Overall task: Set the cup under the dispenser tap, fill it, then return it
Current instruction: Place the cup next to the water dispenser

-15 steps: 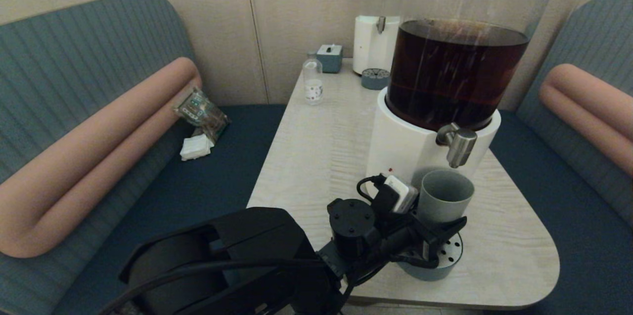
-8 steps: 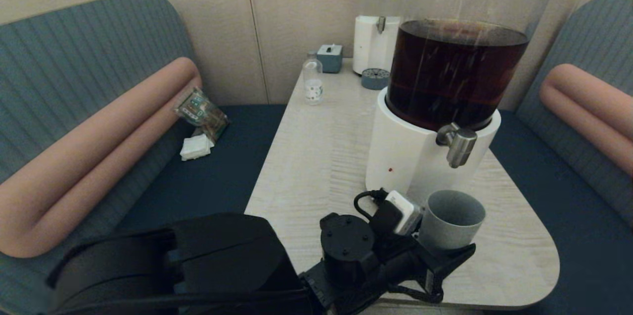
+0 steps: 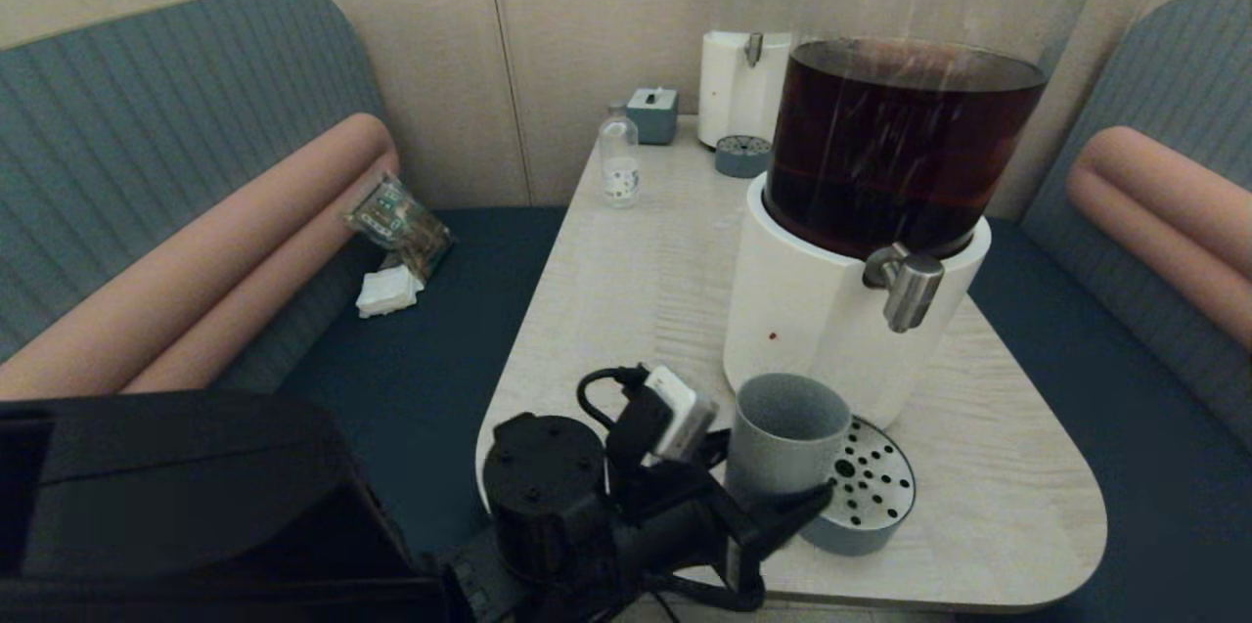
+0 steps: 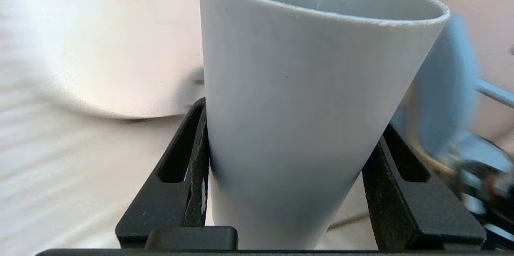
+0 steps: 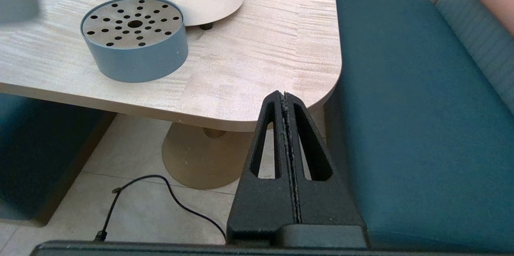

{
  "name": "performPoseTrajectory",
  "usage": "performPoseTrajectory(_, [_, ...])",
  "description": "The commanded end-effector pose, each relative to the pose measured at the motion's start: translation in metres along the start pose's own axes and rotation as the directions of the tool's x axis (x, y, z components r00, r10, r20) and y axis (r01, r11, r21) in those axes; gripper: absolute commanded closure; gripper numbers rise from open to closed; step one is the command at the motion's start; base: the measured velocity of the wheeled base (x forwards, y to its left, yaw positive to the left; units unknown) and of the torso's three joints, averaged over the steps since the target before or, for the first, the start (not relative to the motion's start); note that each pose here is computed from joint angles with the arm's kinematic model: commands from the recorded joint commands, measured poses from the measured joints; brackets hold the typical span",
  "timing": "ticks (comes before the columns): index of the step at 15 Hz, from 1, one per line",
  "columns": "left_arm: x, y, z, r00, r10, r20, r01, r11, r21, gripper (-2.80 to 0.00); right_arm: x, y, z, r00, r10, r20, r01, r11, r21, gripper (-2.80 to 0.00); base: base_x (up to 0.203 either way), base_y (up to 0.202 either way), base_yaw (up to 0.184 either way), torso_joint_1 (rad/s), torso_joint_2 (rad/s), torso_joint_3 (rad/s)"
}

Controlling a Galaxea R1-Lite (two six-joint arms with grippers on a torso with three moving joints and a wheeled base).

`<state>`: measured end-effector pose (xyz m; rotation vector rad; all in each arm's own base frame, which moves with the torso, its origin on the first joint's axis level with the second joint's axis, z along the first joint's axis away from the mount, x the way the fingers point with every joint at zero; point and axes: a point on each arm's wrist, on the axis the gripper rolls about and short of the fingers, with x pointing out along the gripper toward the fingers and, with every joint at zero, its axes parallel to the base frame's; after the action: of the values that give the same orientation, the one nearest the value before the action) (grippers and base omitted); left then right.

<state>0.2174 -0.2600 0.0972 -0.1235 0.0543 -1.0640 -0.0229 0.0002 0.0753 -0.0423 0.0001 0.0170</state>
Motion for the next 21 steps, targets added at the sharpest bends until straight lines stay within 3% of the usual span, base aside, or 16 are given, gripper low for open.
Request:
performPoseTrajectory(1, [-0.018,0.019,0.021,0.996,0.068,0.056,-0.069,0.998,0.009,0.00,0.000,0.000,0.000,1.000,0.001,0.000,-0.001,1.000,-0.001,0.00,0.000,0.000,0.000,0.000,0.00,0.000])
performPoseTrajectory(6, [-0.051,0.093,0.041,0.952,0.281,0.118,-0.285,0.958,0.019,0.00,0.000,0.000,0.000,1.000,0.002,0.000,-0.002,1.000,-0.001,0.00,0.000,0.000,0.000,0.000,0.00,0.000])
performPoseTrajectory(10, [-0.054,0.150,0.050,0.907,0.370,0.199,-0.384,0.922,0.039,0.00,0.000,0.000,0.000,1.000,0.001,0.000,-0.001,1.000,-0.001,0.00,0.000,0.000,0.000,0.000,0.00,0.000])
performPoseTrajectory(16, [-0.024,0.196,0.020,0.893,0.400,0.205,-0.415,0.909,0.035,0.00,0.000,0.000,0.000,1.000,0.000,-0.001,0.000,1.000,-0.001,0.00,0.000,0.000,0.000,0.000,0.00,0.000])
performPoseTrajectory(21, [-0.002,0.223,-0.004,0.885,0.410,0.221,-0.426,0.904,0.030,0.00,0.000,0.000,0.000,1.000,0.000,-0.001,0.000,1.000,-0.001,0.00,0.000,0.000,0.000,0.000,0.00,0.000])
